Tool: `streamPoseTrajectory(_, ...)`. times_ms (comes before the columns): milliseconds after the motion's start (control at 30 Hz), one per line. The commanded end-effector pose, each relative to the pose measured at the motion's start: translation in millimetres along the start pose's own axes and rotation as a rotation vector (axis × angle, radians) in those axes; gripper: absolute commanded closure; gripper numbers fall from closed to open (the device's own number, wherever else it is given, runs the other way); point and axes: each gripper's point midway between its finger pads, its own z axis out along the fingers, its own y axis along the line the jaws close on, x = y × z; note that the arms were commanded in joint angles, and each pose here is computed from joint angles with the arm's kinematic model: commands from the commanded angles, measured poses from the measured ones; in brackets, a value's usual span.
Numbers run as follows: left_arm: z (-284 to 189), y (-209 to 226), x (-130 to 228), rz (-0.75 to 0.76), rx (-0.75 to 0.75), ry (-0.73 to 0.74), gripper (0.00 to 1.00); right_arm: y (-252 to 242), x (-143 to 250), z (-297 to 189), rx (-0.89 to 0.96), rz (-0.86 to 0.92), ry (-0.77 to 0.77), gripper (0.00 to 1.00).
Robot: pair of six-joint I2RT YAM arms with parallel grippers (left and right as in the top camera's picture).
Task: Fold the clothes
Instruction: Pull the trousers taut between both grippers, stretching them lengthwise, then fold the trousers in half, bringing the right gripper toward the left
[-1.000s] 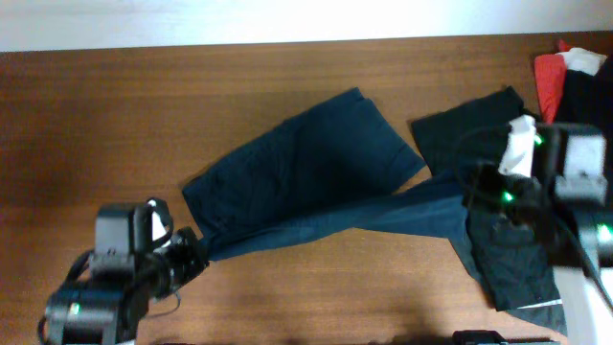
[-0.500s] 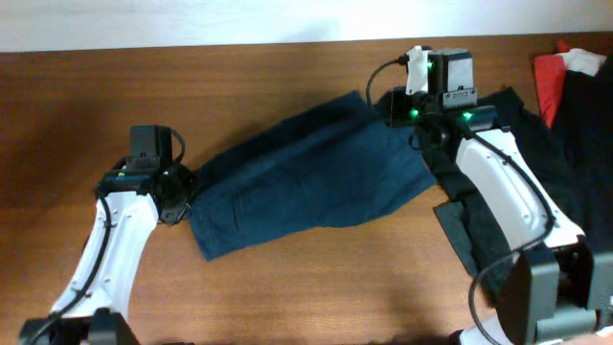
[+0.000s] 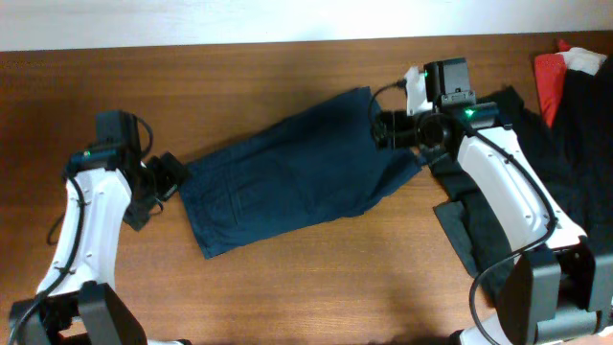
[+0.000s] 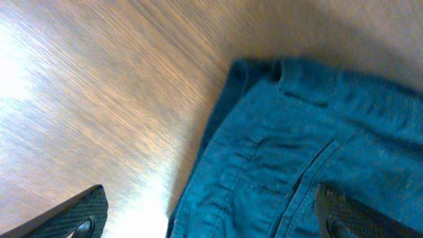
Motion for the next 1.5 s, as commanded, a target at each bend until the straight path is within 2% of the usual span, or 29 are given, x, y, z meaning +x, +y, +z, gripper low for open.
streamPoseTrajectory(0,38,5,46,0.109,0.068,0.152,0.01,14,16,-2,-0.071,0.017,0.066,0.18)
streamPoseTrajectory(67,66,5,73,0.191,0.168,0.207,0.01,13,27,-3,-0.065,0.030,0.111,0.20)
streamPoseTrajectory(133,82,-1,81,0.224,0.253,0.184,0.04,12,28,-3,-0.065,0.031,0.115,0.21)
streamPoseTrajectory(167,92,-5,81,0.247,0.292,0.144,0.23,12,31,-4,-0.064,0.034,0.124,0.22)
streamPoseTrajectory(200,97,-8,89,0.274,0.300,0.143,0.46,12,32,-4,-0.063,0.035,0.129,0.25)
streamPoseTrajectory(233,96,-10,93,0.283,0.306,0.153,0.60,12,32,-4,-0.063,0.035,0.129,0.26)
streamPoseTrajectory(267,96,-13,94,0.291,0.315,0.154,0.65,12,32,-4,-0.063,0.035,0.129,0.26)
streamPoseTrajectory(300,96,-17,96,0.307,0.321,0.150,0.66,12,32,-4,-0.063,0.035,0.129,0.26)
streamPoseTrajectory(333,96,-21,99,0.326,0.326,0.149,0.75,12,32,-4,-0.064,0.035,0.129,0.28)
streamPoseTrajectory(367,96,-22,100,0.331,0.325,0.152,0.94,12,32,-4,-0.064,0.034,0.129,0.30)
streamPoseTrajectory(400,96,-21,100,0.329,0.323,0.152,0.99,12,32,-4,-0.064,0.034,0.129,0.34)
streamPoseTrajectory(433,94,-20,98,0.319,0.319,0.154,0.99,13,32,-4,-0.064,0.034,0.130,0.50)
streamPoseTrajectory(500,79,-8,85,0.308,0.218,0.162,0.99,20,34,-2,-0.072,0.017,0.137,0.89)
streamPoseTrajectory(533,52,-9,69,0.361,0.153,0.145,0.99,34,38,1,-0.087,-0.020,0.146,0.96)
streamPoseTrajectory(633,-22,-26,50,0.409,0.144,0.138,0.99,71,55,23,-0.124,-0.107,0.206,0.96)
streamPoseTrajectory(733,-71,-41,37,0.430,0.178,0.083,0.99,121,97,64,-0.214,-0.196,0.345,0.96)
streamPoseTrajectory(933,-84,-53,42,0.431,0.245,0.106,0.99,213,184,137,-0.362,-0.298,0.510,0.96)
streamPoseTrajectory(1033,-94,-61,43,0.434,0.288,0.110,0.99,250,211,156,-0.422,-0.393,0.492,0.96)
streamPoseTrajectory(1133,-98,-63,40,0.437,0.296,0.093,0.99,242,196,154,-0.393,-0.381,0.457,0.95)
streamPoseTrajectory(1167,-98,-63,40,0.437,0.294,0.096,0.99,230,180,145,-0.376,-0.343,0.450,0.93)
streamPoseTrajectory(1300,-97,-59,37,0.440,0.265,0.080,0.99,126,119,92,-0.134,-0.138,0.444,0.91)
streamPoseTrajectory(1367,-97,-58,36,0.441,0.260,0.074,0.99,71,122,76,-0.053,-0.098,0.516,0.92)
streamPoseTrajectory(1467,-96,-58,35,0.442,0.260,0.073,0.99,25,138,77,0.048,-0.069,0.566,0.92)
